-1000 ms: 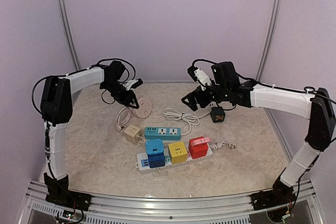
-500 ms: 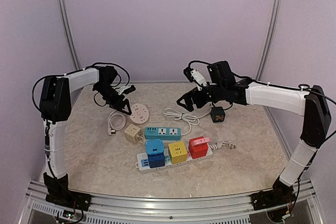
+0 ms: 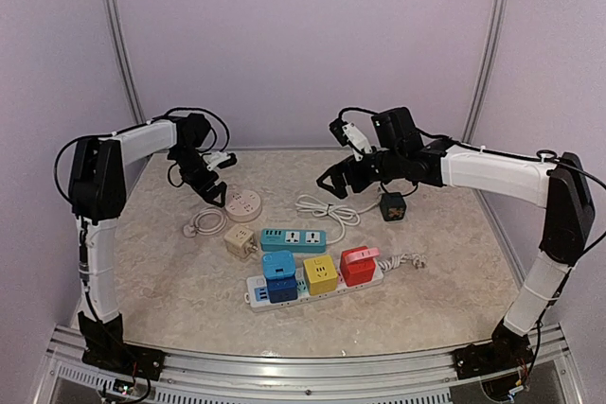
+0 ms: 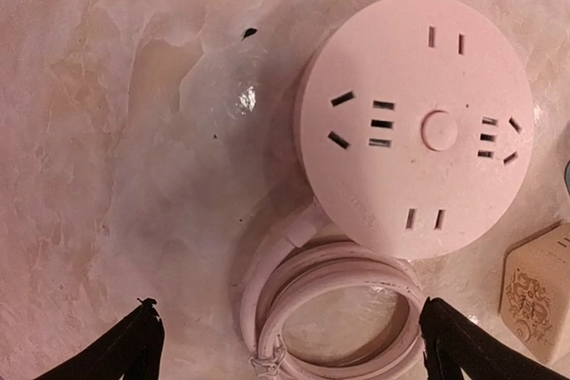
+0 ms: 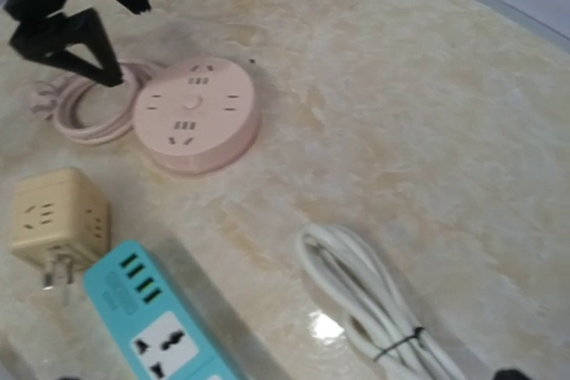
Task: Insert the plug
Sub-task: Adjust the socket at the center of the board.
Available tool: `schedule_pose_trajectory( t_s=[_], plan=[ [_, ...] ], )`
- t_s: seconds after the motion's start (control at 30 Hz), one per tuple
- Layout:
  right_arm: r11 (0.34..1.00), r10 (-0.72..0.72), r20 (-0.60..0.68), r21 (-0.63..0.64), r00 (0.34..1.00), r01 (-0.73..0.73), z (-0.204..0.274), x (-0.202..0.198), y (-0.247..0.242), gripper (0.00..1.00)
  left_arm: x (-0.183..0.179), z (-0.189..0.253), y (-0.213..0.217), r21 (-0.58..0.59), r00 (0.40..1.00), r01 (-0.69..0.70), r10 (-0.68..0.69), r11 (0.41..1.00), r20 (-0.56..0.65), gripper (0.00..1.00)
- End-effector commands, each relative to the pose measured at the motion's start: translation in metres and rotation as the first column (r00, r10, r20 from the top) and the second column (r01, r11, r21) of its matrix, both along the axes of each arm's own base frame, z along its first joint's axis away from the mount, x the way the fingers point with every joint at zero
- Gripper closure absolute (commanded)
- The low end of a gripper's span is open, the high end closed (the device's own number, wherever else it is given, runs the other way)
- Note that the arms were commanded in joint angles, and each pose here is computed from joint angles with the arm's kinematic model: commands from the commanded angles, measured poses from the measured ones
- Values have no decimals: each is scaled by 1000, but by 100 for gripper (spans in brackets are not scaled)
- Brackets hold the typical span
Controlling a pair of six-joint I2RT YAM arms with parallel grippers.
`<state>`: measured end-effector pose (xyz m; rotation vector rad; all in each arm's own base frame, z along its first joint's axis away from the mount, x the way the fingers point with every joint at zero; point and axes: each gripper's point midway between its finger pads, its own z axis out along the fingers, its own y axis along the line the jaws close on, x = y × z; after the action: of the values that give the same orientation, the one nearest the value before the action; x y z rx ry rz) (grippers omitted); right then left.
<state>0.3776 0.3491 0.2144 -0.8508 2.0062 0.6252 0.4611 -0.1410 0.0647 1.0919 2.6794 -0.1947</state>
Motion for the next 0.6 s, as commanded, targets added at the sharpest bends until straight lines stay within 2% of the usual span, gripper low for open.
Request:
schedule_pose_trajectory(
  t_s=[0.0, 0.13, 0.27, 0.4, 0.57],
  plan=[
    [998, -57, 16, -34, 998, 58, 2, 8, -6, 0, 11, 25, -23, 72, 985, 93, -102, 993, 140, 1],
    [997, -61, 8, -46, 998, 61, -1, 6, -8, 0, 15, 14, -50, 98, 983, 115, -128, 988, 134, 1],
    [996, -70, -3, -62, 998, 70, -7, 5, -11, 0, 11, -2, -80, 5, 987, 134, -134, 991, 85, 1],
    [996, -66, -15, -64, 998, 65, -10, 4, -10, 0, 18, -20, -86, -10, 995, 88, -87, 996, 55, 1],
    [996, -67, -19, -68, 998, 65, -13, 4, -10, 0, 9, -42, -92, 40, 994, 108, -109, 993, 15, 1]
  ],
)
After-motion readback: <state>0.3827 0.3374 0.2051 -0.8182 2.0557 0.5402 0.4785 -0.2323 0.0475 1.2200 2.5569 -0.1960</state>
